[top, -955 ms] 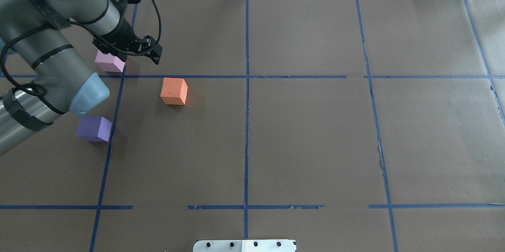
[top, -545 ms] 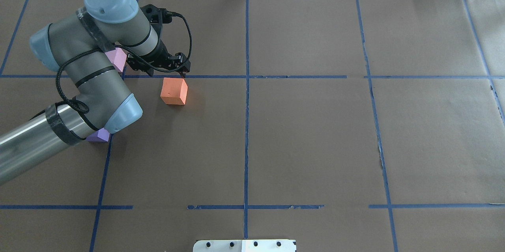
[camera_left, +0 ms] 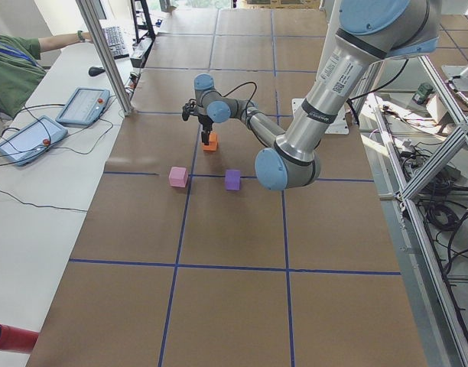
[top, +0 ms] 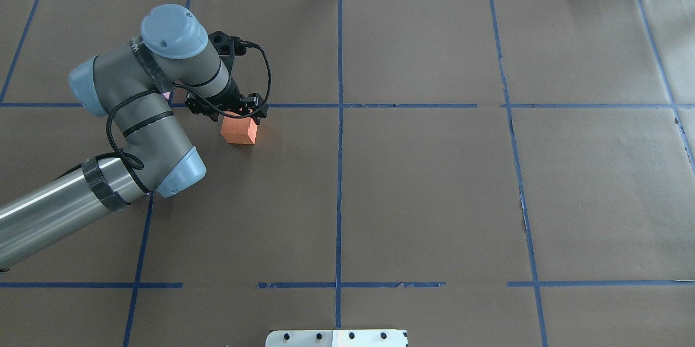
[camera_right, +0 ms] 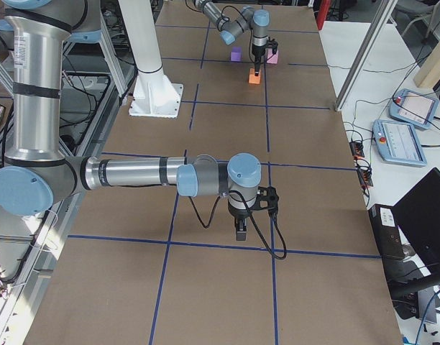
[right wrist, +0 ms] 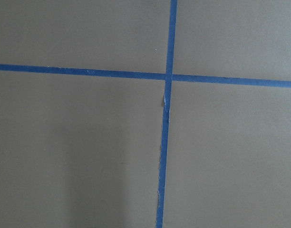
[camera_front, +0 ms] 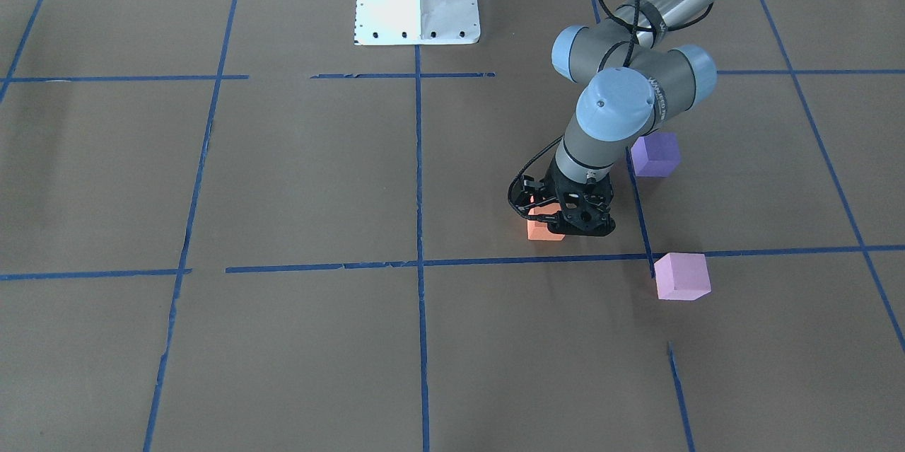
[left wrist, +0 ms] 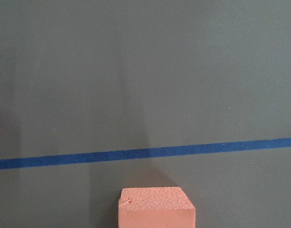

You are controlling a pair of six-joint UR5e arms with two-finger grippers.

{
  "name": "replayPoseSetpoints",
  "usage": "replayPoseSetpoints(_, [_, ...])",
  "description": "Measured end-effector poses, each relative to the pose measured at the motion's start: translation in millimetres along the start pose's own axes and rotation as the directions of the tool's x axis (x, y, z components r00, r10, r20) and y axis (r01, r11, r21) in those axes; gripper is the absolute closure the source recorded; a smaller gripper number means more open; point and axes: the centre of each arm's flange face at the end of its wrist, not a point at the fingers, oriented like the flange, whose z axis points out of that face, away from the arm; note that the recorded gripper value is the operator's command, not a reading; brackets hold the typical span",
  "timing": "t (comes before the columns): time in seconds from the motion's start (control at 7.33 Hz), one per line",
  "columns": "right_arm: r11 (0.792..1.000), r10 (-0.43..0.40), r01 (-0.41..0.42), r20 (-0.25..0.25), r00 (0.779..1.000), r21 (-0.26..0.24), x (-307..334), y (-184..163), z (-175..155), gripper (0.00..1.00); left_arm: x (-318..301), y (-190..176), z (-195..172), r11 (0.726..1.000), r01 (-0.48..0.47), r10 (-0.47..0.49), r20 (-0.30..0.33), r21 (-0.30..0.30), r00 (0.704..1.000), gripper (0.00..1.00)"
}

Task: Arrange blocks in a line
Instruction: 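Close the left gripper on the orange cube and lift it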

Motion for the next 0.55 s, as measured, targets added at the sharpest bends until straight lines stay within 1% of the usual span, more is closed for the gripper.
replayPoseSetpoints(0.14, [1.000, 0.000, 0.000, 0.000, 1.000, 0.000, 0, 0, 0, 0.00, 1, 5, 10, 1.000, -0.002, 0.002, 0.008, -0.015, 1.000, 0.03])
replayPoseSetpoints(0.27, [1.000, 0.000, 0.000, 0.000, 1.000, 0.000, 0, 0, 0, 0.00, 1, 7, 17, 1.000, -0.001, 0.002, 0.014, -0.024, 1.000, 0.36])
replayPoseSetpoints(0.41, [1.000, 0.000, 0.000, 0.000, 1.000, 0.000, 0, 0, 0, 0.00, 1, 8, 20, 1.000, -0.003, 0.003, 0.013, -0.025, 1.000, 0.86])
replayPoseSetpoints(0.55, [1.000, 0.000, 0.000, 0.000, 1.000, 0.000, 0, 0, 0, 0.00, 1, 7, 20, 1.000, -0.007, 0.007, 0.005, -0.021, 1.000, 0.95])
